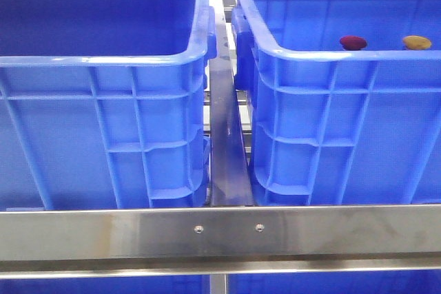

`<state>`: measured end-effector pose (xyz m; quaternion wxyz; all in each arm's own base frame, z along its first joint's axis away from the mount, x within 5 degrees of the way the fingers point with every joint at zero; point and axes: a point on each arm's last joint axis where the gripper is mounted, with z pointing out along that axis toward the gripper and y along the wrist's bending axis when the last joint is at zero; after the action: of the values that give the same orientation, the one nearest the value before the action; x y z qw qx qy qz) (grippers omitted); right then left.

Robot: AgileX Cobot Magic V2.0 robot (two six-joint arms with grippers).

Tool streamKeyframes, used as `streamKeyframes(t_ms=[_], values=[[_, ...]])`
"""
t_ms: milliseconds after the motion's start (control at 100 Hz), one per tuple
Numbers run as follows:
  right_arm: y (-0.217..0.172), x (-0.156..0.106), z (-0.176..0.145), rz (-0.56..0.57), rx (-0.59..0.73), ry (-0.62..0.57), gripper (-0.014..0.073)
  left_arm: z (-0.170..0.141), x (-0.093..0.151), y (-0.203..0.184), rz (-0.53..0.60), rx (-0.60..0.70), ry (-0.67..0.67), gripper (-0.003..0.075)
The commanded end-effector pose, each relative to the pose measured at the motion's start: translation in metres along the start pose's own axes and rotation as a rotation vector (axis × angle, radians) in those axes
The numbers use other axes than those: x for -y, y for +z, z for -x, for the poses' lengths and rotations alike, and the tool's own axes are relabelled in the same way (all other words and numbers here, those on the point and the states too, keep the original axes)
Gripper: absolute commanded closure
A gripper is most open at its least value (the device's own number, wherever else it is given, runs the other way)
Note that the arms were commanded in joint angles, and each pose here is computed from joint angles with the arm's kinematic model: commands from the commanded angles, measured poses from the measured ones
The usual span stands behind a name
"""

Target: Pick red and yellow buttons and place in box

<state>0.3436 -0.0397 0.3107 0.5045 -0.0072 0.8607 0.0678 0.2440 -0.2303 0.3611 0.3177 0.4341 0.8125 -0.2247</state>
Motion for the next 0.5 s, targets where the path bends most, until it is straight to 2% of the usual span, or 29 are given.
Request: streamKeyframes(t_ms=[0, 100, 210, 330, 490], values=[[-0.039, -0.008, 0.016, -0.019, 0.109, -0.021, 0.0284, 0.015, 0.007, -0.018, 0.005, 0.114, -0.001, 0.0029], [-0.062, -0.016, 0.006, -0.018, 0.124, -0.026, 0.0473, 0.015, 0.007, -0.018, 0.005, 0.114, -0.001, 0.0034], [-0.087, -0.025, -0.008, -0.01, 0.139, -0.031, 0.0673, 0.015, 0.007, -0.018, 0.005, 0.114, -0.001, 0.0092], [-0.116, -0.035, -0.024, 0.001, 0.171, -0.042, 0.0662, 0.015, 0.006, -0.018, 0.008, 0.12, -0.001, 0.0194], [-0.151, -0.047, -0.049, 0.0, 0.226, -0.058, 0.0662, 0.018, 0.005, -0.018, 0.023, 0.151, -0.001, 0.0377]])
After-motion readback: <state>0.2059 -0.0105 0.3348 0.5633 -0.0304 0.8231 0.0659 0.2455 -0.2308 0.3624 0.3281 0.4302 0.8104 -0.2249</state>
